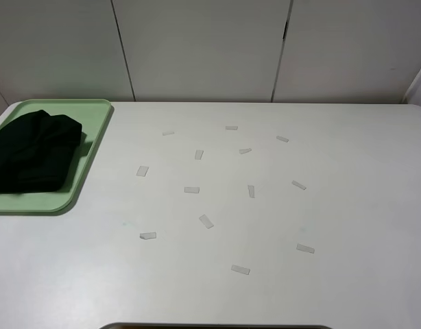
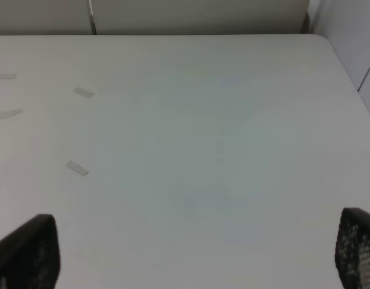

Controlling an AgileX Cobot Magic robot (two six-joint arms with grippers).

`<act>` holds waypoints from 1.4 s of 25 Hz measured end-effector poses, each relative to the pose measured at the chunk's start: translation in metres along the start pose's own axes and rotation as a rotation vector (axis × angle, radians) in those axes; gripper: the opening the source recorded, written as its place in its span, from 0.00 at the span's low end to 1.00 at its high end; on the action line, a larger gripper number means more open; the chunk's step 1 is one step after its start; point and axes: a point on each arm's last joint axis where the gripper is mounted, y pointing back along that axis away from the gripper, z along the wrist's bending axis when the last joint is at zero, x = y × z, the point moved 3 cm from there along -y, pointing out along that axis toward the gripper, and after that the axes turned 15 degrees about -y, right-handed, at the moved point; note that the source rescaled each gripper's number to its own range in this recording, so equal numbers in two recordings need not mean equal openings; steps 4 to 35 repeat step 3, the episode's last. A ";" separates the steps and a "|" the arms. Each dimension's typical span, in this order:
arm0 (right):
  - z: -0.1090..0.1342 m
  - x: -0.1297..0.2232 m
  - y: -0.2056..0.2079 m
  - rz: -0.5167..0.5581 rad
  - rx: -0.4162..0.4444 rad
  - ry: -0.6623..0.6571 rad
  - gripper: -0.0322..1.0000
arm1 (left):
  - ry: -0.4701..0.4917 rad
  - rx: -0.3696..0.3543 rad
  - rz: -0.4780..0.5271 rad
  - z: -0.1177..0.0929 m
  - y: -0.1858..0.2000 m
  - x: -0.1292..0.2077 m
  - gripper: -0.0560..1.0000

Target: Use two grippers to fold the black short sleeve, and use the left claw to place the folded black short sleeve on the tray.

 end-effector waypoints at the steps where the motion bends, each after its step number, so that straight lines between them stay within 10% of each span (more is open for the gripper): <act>1: 0.000 0.000 0.000 0.000 0.000 0.000 1.00 | 0.000 0.000 0.000 0.000 0.000 0.000 1.00; 35: 0.000 0.000 0.000 0.000 0.000 0.000 1.00 | 0.000 0.000 0.000 0.000 0.000 0.000 1.00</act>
